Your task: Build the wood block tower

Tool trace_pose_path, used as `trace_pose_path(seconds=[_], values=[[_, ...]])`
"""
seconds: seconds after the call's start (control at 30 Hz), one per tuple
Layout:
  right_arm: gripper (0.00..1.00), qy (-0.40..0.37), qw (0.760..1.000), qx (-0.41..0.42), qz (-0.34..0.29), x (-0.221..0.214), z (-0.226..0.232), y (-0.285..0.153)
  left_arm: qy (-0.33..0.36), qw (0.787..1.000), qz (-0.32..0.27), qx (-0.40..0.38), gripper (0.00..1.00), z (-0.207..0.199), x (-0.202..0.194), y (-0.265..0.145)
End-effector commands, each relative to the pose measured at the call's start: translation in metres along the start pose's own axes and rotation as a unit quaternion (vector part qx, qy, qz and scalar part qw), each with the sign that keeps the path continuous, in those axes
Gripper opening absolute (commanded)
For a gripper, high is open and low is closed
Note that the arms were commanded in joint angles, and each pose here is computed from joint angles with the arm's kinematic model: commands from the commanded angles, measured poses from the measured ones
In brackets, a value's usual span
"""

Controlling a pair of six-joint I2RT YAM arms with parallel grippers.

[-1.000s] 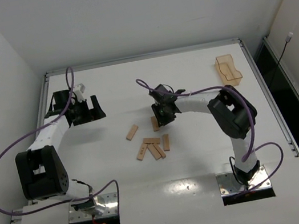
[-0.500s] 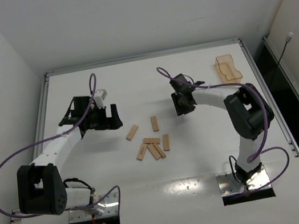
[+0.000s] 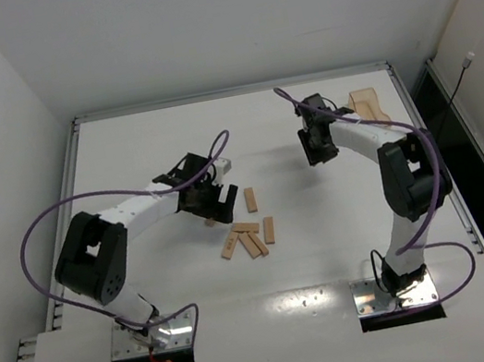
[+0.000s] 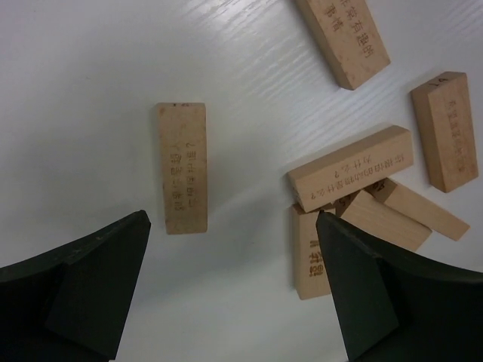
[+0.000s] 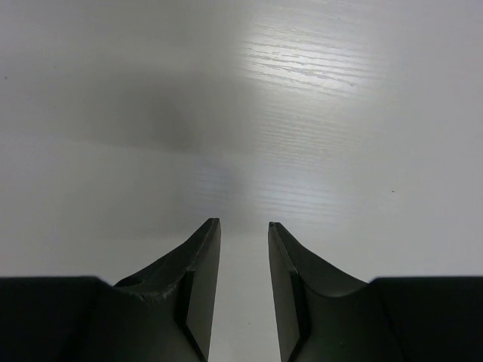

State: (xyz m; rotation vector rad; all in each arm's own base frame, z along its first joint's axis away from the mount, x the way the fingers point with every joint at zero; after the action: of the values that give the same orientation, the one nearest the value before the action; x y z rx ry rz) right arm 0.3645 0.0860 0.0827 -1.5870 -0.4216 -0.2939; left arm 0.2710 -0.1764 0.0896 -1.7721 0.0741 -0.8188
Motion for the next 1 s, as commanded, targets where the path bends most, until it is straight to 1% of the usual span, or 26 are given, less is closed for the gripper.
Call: trace_pose_path(seconds=[0.0, 0.07, 0.13, 0.17, 0.27, 0.3, 0.37, 0.4, 0.43, 0.47, 0.5, 0.57, 0.6, 0.63, 0.67, 0.73, 0.77, 0.8, 0.83, 0.87, 0.97], values=[[0.29, 0.004, 1.0, 0.005, -0.022, 0.015, -0.01, -0.013, -0.002, 0.999, 0.005, 0.032, 0.89, 0.006, 0.009, 0.005], [0.29, 0.009, 1.0, 0.008, -0.023, 0.011, -0.014, -0.013, -0.008, 0.999, 0.012, 0.052, 0.84, 0.011, 0.011, 0.012], [0.29, 0.014, 1.0, 0.011, -0.02, 0.009, -0.017, -0.014, -0.013, 0.998, 0.017, 0.057, 0.82, 0.013, 0.009, 0.015], [0.29, 0.018, 1.0, 0.013, -0.019, 0.009, -0.019, -0.013, -0.013, 0.998, 0.017, 0.063, 0.77, 0.015, 0.009, 0.018], [0.29, 0.027, 0.999, 0.021, -0.013, 0.005, -0.021, -0.012, -0.018, 0.997, 0.025, 0.07, 0.68, 0.017, 0.008, 0.023], [0.29, 0.027, 0.999, 0.021, -0.013, 0.005, -0.021, -0.012, -0.018, 0.997, 0.029, 0.07, 0.61, 0.017, 0.006, 0.026], [0.29, 0.027, 0.999, 0.026, -0.013, 0.005, -0.019, -0.012, -0.024, 0.997, 0.036, 0.065, 0.54, 0.016, 0.006, 0.031], [0.29, 0.027, 0.999, 0.026, -0.012, 0.003, -0.019, -0.01, -0.023, 0.997, 0.031, 0.065, 0.46, 0.016, 0.008, 0.032], [0.29, 0.027, 0.999, 0.026, -0.017, 0.005, -0.02, -0.013, -0.024, 0.997, 0.038, 0.065, 0.4, 0.017, 0.005, 0.035], [0.29, 0.027, 0.999, 0.026, -0.017, 0.005, -0.02, -0.013, -0.024, 0.997, 0.039, 0.065, 0.31, 0.017, 0.007, 0.037], [0.29, 0.027, 0.999, 0.026, -0.017, 0.005, -0.02, -0.013, -0.019, 0.997, 0.039, 0.063, 0.26, 0.014, 0.006, 0.038], [0.29, 0.028, 0.999, 0.027, -0.02, 0.003, -0.02, -0.013, -0.032, 0.996, 0.049, 0.07, 0.12, 0.015, 0.002, 0.043], [0.29, 0.027, 0.999, 0.026, -0.014, -0.001, -0.02, -0.012, -0.032, 0.996, 0.045, 0.069, 0.04, 0.012, 0.006, 0.043], [0.29, 0.032, 0.999, 0.021, -0.015, 0.0, -0.021, -0.012, -0.032, 0.996, 0.039, 0.078, 0.0, 0.011, 0.008, 0.044], [0.29, 0.032, 0.999, 0.021, -0.019, 0.001, -0.021, -0.015, -0.049, 0.994, 0.042, 0.092, 0.0, 0.013, 0.008, 0.045], [0.29, 0.037, 0.999, 0.022, -0.023, 0.0, -0.021, -0.016, -0.064, 0.989, 0.039, 0.126, 0.0, 0.015, 0.012, 0.045], [0.29, 0.037, 0.999, 0.022, -0.022, -0.003, -0.021, -0.017, -0.102, 0.983, 0.036, 0.146, 0.0, 0.014, 0.011, 0.045], [0.29, 0.037, 0.999, 0.026, -0.017, -0.007, -0.02, -0.016, -0.121, 0.976, 0.019, 0.181, 0.0, 0.02, 0.015, 0.04], [0.29, 0.037, 0.999, 0.027, -0.026, -0.003, -0.02, -0.019, -0.133, 0.975, 0.007, 0.18, 0.0, 0.019, 0.02, 0.035], [0.29, 0.037, 0.999, 0.027, -0.026, -0.005, -0.021, -0.02, -0.151, 0.972, 0.008, 0.181, 0.0, 0.017, 0.019, 0.035], [0.29, 0.037, 0.999, 0.027, -0.027, -0.007, -0.021, -0.022, -0.16, 0.976, -0.006, 0.148, 0.0, 0.007, 0.026, 0.022]])
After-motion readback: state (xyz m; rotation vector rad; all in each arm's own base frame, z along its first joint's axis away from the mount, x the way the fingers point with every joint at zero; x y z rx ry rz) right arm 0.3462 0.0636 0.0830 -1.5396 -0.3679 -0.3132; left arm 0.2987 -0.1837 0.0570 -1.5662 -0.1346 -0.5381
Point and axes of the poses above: each gripper's point midway between its finger pads, its own y axis out along the fingers, its own z axis along the line the jaws close on, x = y × z, the point moved 5 cm from there along -y, back along the fingers, and after that the axes turned 4 degrees about y, right-handed, at the moved point
